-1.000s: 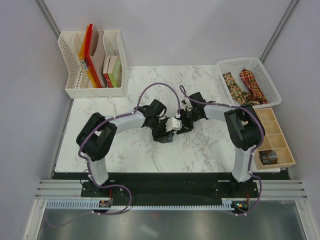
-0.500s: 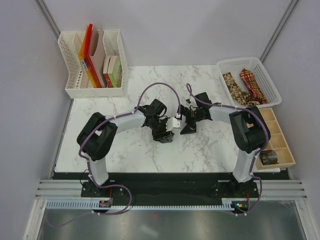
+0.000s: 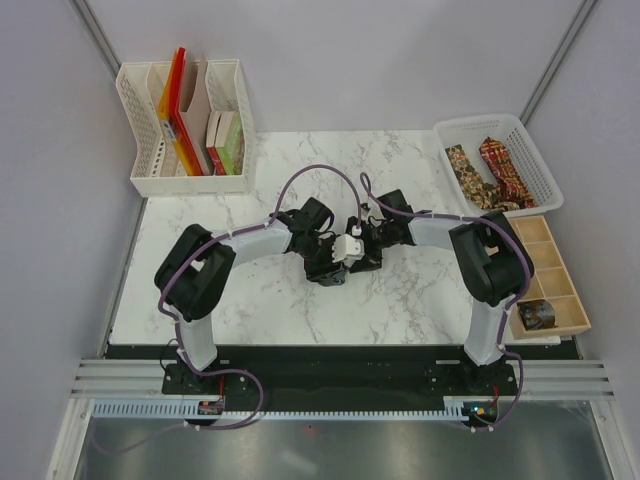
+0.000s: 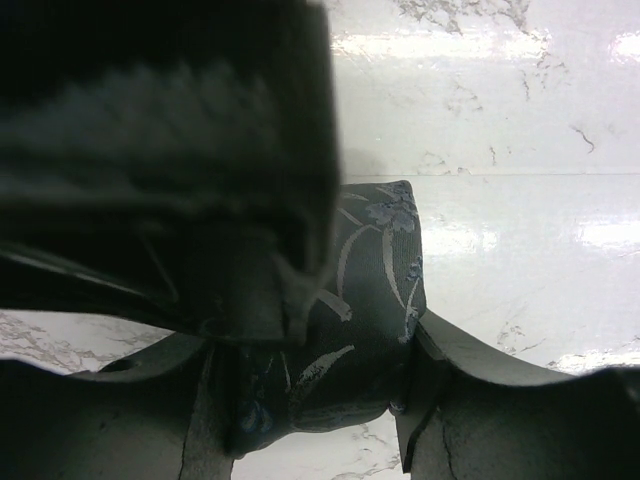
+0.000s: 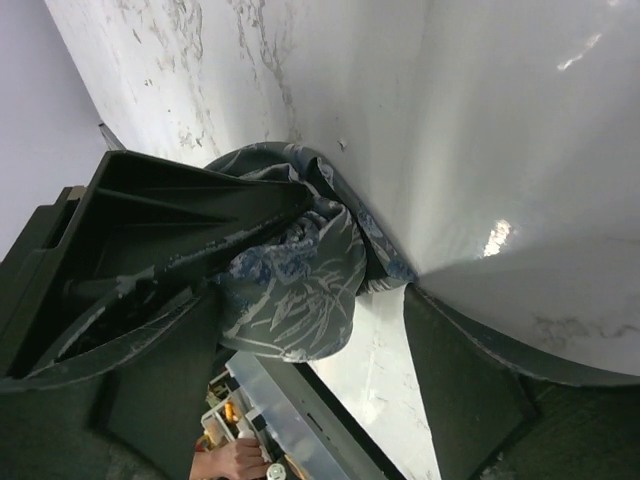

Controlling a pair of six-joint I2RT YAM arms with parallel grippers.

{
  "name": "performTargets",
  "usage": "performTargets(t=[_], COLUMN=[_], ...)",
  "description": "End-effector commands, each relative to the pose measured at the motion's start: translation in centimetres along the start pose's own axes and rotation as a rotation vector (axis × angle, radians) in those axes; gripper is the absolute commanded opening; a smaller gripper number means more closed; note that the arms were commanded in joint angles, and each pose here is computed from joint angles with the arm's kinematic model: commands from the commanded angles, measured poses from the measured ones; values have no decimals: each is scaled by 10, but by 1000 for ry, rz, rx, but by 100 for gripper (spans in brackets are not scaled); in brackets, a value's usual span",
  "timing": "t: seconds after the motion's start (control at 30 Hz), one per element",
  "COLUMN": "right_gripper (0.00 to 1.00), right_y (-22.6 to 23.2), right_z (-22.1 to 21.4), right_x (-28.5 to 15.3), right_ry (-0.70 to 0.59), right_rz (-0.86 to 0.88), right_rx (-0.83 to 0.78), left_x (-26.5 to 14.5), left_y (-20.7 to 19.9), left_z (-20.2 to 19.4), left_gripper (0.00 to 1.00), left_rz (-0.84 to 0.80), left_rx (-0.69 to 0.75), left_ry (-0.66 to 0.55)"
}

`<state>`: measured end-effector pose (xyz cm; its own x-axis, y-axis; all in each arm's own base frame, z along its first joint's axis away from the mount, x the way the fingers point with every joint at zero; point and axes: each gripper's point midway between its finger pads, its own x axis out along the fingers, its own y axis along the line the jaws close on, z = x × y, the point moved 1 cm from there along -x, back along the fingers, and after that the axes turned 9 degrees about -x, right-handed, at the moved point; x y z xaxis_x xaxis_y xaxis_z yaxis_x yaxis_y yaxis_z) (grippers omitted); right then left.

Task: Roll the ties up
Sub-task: Pick up the tie at the center of the board.

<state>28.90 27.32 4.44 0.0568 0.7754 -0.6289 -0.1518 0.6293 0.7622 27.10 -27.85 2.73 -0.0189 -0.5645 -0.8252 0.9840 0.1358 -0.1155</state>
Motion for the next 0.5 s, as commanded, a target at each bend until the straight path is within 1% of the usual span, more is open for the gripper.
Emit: performTargets(t=[0.0,0.03,0.1,0.2,0.3,0.33,0.4,0.43,0.47], right_gripper=[78,74,72,65,56,46,36,28,22], right_y=[-61,-65,-70,-78,-79,-79,-78,-77,-75], right_z=[-27,-29,-29,-32,-32,-33,-33,-33,-32], right_x=[24,26,29,30,30,31,32,32,33], right_ry=[65,74,83,100,105,108,113,111,108], right_rz=[-279,-293,-321,-360,-367,-367,-360,-355,-348], right_rx=[-8,-4,-16,-20,-26,-31,-38,-40,-46], left_x=[9,10,10,10,11,11,11,11,11], left_y=[-4,-4,-5,-4,-5,-4,-4,-4,-4], left_z=[-54,-56,-57,-57,-57,-57,-58,-57,-58], left_gripper=[15,14,14,13,13,13,13,13,13], left_rz=[-16,-17,-20,-20,-21,-21,-21,-19,-19], left_rx=[-54,-55,-58,-57,-59,-60,-59,-58,-59], left_ry=[190,193,197,196,196,198,202,200,202])
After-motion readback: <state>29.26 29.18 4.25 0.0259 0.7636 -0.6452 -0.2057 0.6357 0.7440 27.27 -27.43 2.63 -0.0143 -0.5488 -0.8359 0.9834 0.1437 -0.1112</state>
